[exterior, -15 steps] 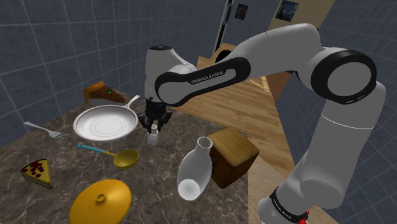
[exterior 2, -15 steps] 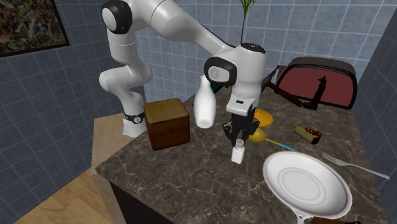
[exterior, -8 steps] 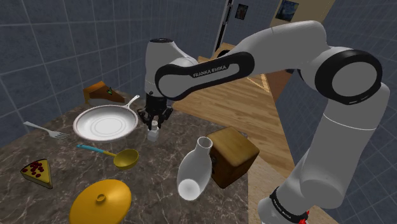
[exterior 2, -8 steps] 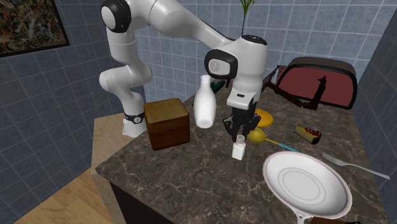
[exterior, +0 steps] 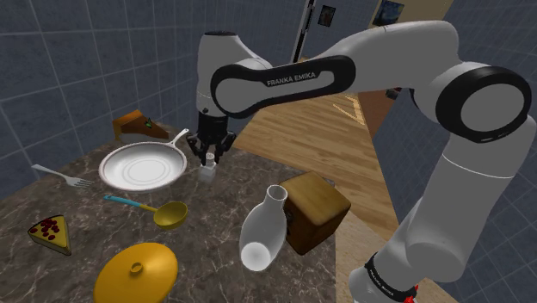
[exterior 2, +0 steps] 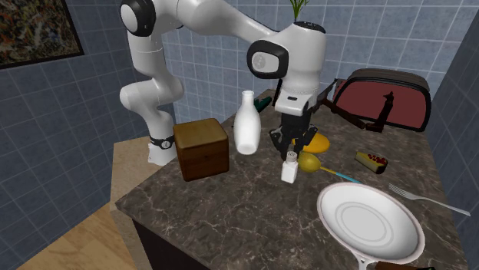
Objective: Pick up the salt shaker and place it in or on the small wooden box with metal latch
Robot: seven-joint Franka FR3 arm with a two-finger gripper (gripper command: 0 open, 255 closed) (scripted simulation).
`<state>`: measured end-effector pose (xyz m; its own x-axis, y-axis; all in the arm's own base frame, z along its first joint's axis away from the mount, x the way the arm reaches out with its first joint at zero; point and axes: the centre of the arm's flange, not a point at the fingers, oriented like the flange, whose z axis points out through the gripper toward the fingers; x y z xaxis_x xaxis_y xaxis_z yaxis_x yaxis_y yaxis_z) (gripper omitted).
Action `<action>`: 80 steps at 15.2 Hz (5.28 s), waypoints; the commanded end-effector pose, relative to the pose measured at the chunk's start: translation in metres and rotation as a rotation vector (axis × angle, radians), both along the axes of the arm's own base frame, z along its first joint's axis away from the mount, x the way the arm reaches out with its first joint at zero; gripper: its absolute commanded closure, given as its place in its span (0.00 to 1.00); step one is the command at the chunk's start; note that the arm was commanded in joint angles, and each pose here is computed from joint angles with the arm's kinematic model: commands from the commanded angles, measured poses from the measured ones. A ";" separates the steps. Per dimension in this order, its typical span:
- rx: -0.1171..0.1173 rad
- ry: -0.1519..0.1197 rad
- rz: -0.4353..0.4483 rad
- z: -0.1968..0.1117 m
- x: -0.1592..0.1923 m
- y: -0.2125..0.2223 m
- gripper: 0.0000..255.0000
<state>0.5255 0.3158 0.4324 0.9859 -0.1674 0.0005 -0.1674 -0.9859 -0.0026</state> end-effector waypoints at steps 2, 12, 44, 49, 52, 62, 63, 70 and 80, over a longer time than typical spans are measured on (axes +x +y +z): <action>0.000 0.000 0.000 0.016 0.000 0.001 1.00; 0.000 0.000 0.000 0.069 0.000 0.001 1.00; 0.000 0.000 0.000 0.184 -0.157 -0.116 1.00; 0.000 0.000 0.000 0.193 -0.210 -0.155 1.00; 0.000 0.000 0.000 0.198 -0.241 -0.179 1.00; 0.000 0.000 0.000 0.165 -0.267 -0.198 1.00; 0.000 0.000 0.000 0.160 -0.267 -0.198 1.00; 0.000 0.000 0.000 0.123 -0.267 -0.198 1.00; 0.000 0.000 0.000 0.088 -0.267 -0.198 1.00</action>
<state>0.2584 0.1177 0.5214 0.9859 -0.1674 0.0000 -0.1674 -0.9859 -0.0023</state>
